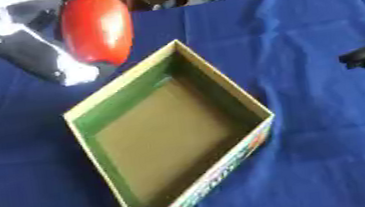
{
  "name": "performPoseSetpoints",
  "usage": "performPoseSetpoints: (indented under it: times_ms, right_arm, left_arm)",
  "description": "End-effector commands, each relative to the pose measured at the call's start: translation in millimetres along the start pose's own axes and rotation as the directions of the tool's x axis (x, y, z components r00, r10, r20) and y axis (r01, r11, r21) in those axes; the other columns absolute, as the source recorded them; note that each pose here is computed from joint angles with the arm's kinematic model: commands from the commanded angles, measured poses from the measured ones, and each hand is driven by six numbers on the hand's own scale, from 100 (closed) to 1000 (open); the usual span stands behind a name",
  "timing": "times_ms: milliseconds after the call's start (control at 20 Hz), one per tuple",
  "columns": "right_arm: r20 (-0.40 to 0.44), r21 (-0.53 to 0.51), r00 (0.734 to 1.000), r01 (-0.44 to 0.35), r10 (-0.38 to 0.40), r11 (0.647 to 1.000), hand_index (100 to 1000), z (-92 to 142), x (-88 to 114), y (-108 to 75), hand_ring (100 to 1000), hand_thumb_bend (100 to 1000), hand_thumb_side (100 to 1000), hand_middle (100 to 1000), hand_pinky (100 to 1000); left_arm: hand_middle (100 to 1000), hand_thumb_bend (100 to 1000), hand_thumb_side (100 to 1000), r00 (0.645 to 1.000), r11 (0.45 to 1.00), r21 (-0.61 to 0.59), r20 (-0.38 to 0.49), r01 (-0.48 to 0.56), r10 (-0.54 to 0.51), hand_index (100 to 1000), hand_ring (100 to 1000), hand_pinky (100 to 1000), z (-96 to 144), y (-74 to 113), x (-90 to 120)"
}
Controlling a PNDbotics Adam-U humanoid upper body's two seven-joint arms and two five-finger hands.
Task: Pick up objects on the table and place them in the box.
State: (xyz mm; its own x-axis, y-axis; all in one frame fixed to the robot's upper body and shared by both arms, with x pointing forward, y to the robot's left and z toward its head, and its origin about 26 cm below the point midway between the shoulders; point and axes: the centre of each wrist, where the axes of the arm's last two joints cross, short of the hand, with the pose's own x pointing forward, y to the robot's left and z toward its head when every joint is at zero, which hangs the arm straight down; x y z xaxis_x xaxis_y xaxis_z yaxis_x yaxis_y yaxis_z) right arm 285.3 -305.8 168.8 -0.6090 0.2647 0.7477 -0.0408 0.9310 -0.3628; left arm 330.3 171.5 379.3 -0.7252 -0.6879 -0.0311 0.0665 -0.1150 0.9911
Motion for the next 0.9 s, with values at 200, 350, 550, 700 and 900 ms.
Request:
performPoseSetpoints:
  times_ms: [200,350,550,700,900]
  right_arm:
    - [0.009,0.004,1.0,0.002,-0.002,1.0,679,-1.9,4.3,-2.3,771,100,1000,560,866]
    - [0.01,0.006,1.0,0.005,-0.005,1.0,679,-2.3,4.5,-2.0,772,100,1000,560,867]
    - [0.01,0.009,1.0,0.007,-0.007,1.0,679,-2.7,4.6,-1.5,772,100,1000,561,868]
    - [0.008,0.01,1.0,0.005,-0.005,1.0,679,-2.6,4.5,-1.4,773,100,1000,561,868]
    - [0.006,0.013,1.0,0.006,-0.006,1.0,679,-2.8,4.5,-0.7,773,100,1000,561,869]
  left_arm:
    - [446,100,296,0.998,0.999,-0.047,0.06,0.01,-0.007,658,367,192,-10.3,-0.8,17.7]
    - [447,100,296,0.998,0.996,-0.085,0.062,0.008,-0.003,656,370,193,-21.0,-9.5,18.9]
    - [451,100,286,0.999,0.99,-0.139,0.047,0.014,-0.007,652,379,194,-36.7,-23.8,16.7]
    - [454,100,284,0.998,0.983,-0.176,0.042,0.047,-0.04,652,384,193,-47.1,-33.9,16.5]
    - [469,100,269,0.995,0.971,-0.217,0.037,0.099,-0.093,659,406,199,-58.3,-44.6,14.9]
